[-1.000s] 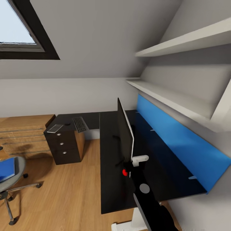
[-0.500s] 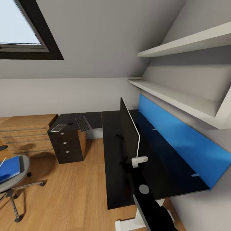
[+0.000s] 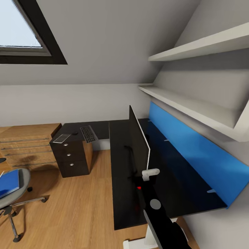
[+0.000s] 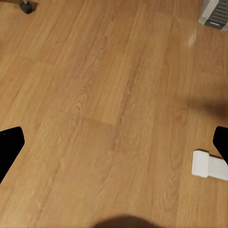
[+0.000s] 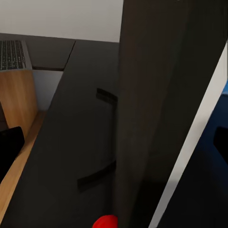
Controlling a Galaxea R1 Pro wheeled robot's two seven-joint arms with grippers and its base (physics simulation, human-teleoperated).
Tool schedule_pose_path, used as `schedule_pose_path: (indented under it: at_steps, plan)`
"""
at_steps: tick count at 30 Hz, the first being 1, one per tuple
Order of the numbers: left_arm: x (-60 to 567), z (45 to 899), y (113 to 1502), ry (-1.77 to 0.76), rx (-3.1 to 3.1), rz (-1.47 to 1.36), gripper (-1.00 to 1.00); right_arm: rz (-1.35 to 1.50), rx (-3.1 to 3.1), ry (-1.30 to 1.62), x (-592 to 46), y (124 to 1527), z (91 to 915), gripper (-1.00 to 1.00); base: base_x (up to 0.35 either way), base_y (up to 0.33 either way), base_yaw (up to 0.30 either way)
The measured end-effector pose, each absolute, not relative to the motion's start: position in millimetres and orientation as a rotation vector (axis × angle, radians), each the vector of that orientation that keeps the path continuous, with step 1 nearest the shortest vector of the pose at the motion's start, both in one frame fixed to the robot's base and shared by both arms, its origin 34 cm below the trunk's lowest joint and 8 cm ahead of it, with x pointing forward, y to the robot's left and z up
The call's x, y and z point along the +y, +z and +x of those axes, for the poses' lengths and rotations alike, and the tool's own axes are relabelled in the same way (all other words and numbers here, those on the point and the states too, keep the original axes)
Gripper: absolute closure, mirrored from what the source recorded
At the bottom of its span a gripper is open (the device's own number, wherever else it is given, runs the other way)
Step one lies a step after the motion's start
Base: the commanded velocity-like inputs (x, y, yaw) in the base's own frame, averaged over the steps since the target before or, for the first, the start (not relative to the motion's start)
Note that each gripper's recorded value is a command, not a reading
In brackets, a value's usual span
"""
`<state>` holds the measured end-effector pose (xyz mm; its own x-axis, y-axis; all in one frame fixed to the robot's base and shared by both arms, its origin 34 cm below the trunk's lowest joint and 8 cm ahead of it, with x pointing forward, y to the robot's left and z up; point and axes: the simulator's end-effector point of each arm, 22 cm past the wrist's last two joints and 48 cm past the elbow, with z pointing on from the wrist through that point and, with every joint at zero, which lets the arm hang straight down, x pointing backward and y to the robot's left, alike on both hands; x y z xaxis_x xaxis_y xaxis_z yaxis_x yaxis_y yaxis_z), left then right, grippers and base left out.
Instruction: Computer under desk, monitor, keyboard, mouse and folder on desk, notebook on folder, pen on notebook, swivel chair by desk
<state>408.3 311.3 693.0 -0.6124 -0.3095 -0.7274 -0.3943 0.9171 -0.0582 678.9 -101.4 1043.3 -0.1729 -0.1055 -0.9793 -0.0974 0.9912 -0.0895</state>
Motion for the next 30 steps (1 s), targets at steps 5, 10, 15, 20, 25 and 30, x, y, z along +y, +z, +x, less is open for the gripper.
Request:
schedule_pose_path:
  at_steps: [5,10,15,20,25,30]
  plan:
    - [311.4,408.3,693.0,0.137,2.274,-0.498,-1.00,-0.150,1.740,-0.006,-101.5,1044.9,679.2,-1.00,0.021,-0.003,0.000]
    - [311.3,408.0,693.1,0.136,2.274,-0.498,-1.00,-0.149,1.738,-0.005,-101.4,1045.4,679.0,-1.00,0.173,-0.001,0.000]
    - [311.4,408.2,693.0,0.137,2.274,-0.498,-1.00,-0.151,1.737,-0.001,-100.4,1045.5,679.2,-1.00,0.079,0.000,0.000]
    - [311.5,408.1,692.9,0.137,2.274,-0.498,-1.00,-0.153,1.736,0.002,-99.5,1045.7,679.1,-1.00,0.016,0.000,0.000]
    - [311.7,408.1,692.9,0.138,2.274,-0.498,-1.00,-0.154,1.735,0.003,-98.8,1045.7,679.0,-1.00,0.003,0.000,0.000]
    - [311.4,408.1,692.8,0.137,2.275,-0.499,-1.00,-0.156,1.735,0.005,-98.0,1046.0,678.9,-1.00,0.000,0.000,0.000]
